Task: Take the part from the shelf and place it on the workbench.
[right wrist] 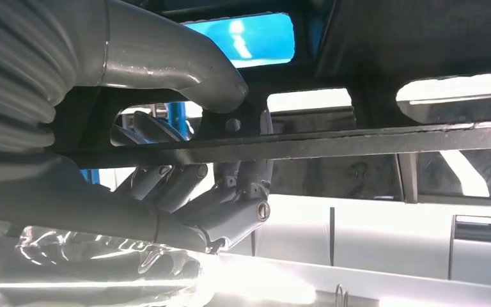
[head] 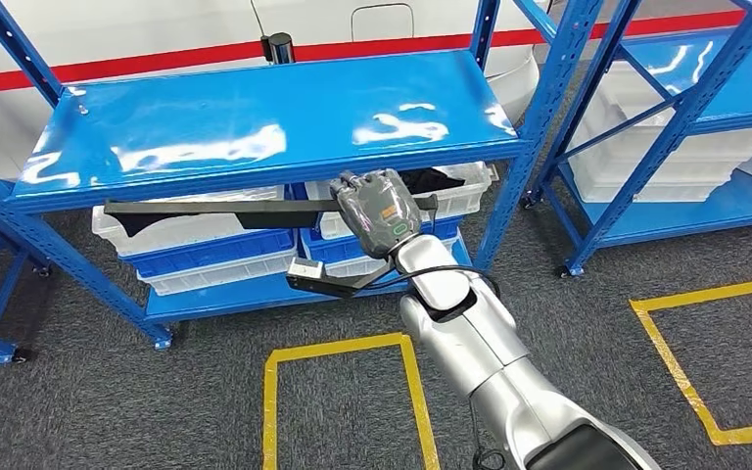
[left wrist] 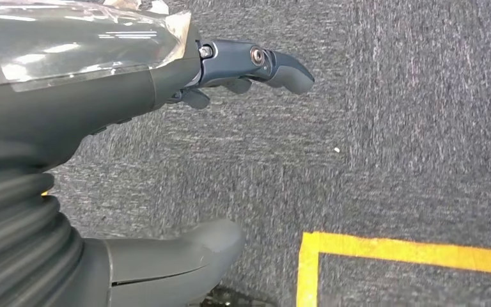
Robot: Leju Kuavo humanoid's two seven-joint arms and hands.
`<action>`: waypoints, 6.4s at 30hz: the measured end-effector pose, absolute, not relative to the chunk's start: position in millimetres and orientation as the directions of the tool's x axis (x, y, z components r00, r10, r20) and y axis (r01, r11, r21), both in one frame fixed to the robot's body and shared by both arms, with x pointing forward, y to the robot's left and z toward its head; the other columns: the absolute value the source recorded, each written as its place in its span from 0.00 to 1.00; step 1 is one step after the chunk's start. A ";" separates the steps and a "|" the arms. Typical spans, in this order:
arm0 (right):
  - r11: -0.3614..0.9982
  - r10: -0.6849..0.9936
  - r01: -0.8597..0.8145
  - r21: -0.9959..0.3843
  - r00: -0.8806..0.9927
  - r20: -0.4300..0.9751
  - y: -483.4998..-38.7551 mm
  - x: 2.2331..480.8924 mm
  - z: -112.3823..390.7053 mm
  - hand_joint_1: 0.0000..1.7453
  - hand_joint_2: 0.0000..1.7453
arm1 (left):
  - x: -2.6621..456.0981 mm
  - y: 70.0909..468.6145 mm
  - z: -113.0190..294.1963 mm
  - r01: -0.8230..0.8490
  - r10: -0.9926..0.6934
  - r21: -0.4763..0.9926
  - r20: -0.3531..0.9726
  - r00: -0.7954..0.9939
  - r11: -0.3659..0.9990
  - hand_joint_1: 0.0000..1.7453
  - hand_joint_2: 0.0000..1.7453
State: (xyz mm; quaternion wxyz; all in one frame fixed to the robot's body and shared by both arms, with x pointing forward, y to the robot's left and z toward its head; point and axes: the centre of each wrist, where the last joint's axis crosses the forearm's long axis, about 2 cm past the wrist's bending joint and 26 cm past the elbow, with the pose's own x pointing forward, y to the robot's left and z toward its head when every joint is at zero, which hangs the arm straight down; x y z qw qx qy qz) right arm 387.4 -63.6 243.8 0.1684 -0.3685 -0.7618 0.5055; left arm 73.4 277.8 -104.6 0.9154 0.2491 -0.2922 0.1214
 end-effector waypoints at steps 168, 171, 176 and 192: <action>0.289 0.648 0.247 -0.925 -0.761 0.000 -58.8 395.4 234.6 0.98 1.00 | 58.0 305.0 -107.0 -0.443 0.139 0.429 0.577 0.805 0.787 0.00 1.00; 0.285 0.651 0.247 -0.926 -0.759 -0.001 -61.0 396.4 233.3 0.98 1.00 | 59.5 303.8 -106.8 -0.444 0.138 0.430 0.578 0.804 0.786 0.00 1.00; 0.276 0.656 0.240 -0.931 -0.755 0.000 -64.5 396.7 228.7 0.98 1.00 | 59.7 302.5 -106.7 -0.443 0.137 0.435 0.575 0.806 0.784 0.00 1.00; 0.283 0.648 0.234 -0.930 -0.761 0.005 -60.5 395.2 229.2 0.98 1.00 | 57.5 302.9 -106.9 -0.445 0.138 0.443 0.570 0.810 0.778 0.00 1.00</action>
